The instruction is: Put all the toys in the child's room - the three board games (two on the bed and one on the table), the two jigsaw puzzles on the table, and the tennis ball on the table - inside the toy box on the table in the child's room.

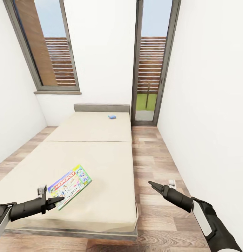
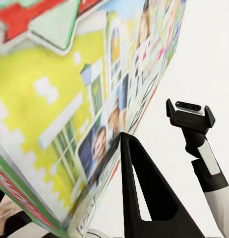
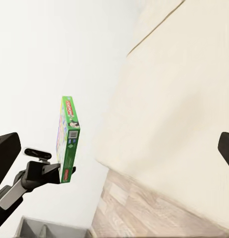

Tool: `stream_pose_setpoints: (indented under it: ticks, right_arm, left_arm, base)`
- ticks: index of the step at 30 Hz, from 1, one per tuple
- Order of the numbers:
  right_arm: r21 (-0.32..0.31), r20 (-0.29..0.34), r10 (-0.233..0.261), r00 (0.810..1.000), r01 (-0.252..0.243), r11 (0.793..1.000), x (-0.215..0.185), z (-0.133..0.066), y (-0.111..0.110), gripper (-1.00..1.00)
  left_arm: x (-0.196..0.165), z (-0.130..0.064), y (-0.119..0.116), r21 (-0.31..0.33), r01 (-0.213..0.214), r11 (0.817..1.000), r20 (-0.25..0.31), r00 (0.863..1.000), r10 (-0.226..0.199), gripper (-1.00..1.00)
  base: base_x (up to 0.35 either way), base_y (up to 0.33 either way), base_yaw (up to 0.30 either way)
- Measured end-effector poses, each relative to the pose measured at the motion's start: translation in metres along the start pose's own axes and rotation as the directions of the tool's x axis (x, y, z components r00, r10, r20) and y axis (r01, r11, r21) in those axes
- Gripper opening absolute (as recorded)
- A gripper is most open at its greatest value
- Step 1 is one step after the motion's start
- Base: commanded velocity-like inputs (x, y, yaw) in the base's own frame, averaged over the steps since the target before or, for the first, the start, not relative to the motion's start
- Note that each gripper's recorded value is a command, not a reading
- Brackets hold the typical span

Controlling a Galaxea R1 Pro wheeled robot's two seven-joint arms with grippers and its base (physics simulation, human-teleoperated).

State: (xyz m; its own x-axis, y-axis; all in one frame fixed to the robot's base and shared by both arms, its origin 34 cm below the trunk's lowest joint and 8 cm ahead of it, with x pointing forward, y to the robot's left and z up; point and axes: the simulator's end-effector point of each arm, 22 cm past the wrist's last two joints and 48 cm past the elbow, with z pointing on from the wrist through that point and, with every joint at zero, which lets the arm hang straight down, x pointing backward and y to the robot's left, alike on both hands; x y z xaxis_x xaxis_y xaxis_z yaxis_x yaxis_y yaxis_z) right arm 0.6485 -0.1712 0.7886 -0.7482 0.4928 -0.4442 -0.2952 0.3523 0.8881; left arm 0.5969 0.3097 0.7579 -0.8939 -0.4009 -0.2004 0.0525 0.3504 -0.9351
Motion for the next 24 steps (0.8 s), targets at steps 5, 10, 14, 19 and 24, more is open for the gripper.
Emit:
stream_pose_setpoints:
  ticks: [5,10,14,19,24]
  right_arm:
    - [0.001,0.001,-0.003,1.000,0.003,1.000,-0.005,0.000,0.008,1.00]
    - [0.003,0.002,-0.004,1.000,0.004,1.000,-0.009,-0.001,0.016,1.00]
    - [0.006,0.000,-0.005,1.000,0.005,1.000,-0.012,-0.001,0.021,1.00]
    - [0.009,-0.002,-0.007,1.000,0.007,1.000,-0.015,-0.002,0.028,1.00]
    - [0.013,-0.005,-0.008,1.000,0.008,1.000,-0.018,-0.002,0.034,1.00]
  left_arm:
    - [-0.002,-0.003,-0.008,-0.001,0.000,1.000,0.000,1.000,0.000,-1.00]
    - [-0.004,-0.005,-0.016,-0.001,-0.001,1.000,-0.001,1.000,0.001,-1.00]
    - [-0.005,-0.006,-0.022,-0.001,-0.002,1.000,-0.001,1.000,0.002,-1.00]
    - [-0.007,-0.008,-0.029,-0.004,-0.002,1.000,-0.002,1.000,0.002,-1.00]
    - [-0.008,-0.011,-0.037,-0.005,-0.002,1.000,-0.003,1.000,0.002,-1.00]
  base:
    - [-0.102,0.000,0.211]
    - [-0.016,0.000,0.279]
    - [-0.003,0.000,0.290]
    - [0.000,0.000,0.292]
    - [0.000,0.000,0.292]
